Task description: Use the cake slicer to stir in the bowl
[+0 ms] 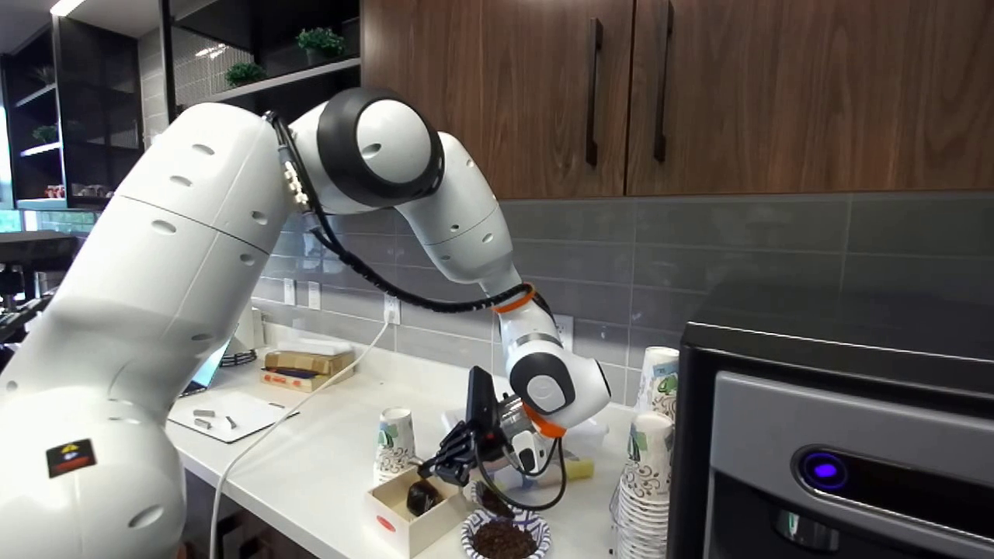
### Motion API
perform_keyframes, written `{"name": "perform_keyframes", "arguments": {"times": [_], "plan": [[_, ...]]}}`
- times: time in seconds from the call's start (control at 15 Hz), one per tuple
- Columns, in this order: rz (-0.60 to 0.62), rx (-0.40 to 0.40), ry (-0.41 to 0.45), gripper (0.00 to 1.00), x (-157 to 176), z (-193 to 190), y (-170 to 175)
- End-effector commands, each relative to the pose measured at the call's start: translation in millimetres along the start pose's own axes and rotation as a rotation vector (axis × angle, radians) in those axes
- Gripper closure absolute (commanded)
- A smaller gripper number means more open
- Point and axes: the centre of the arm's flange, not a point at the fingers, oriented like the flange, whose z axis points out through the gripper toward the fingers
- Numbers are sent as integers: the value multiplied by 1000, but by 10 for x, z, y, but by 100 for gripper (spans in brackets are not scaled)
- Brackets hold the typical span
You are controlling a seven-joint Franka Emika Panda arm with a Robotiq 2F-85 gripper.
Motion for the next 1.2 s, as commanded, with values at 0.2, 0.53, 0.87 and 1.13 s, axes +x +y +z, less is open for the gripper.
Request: {"name": "perform_keyframes", "arguments": {"times": [0.2,0.53,0.87,1.13], "plan": [[62,81,-97,99,124,-47,150],[186,78,-169,99,113,-107,320],[330,88,-121,99,151,-248,471],[364,79,6,99,227,-264,496]]}}
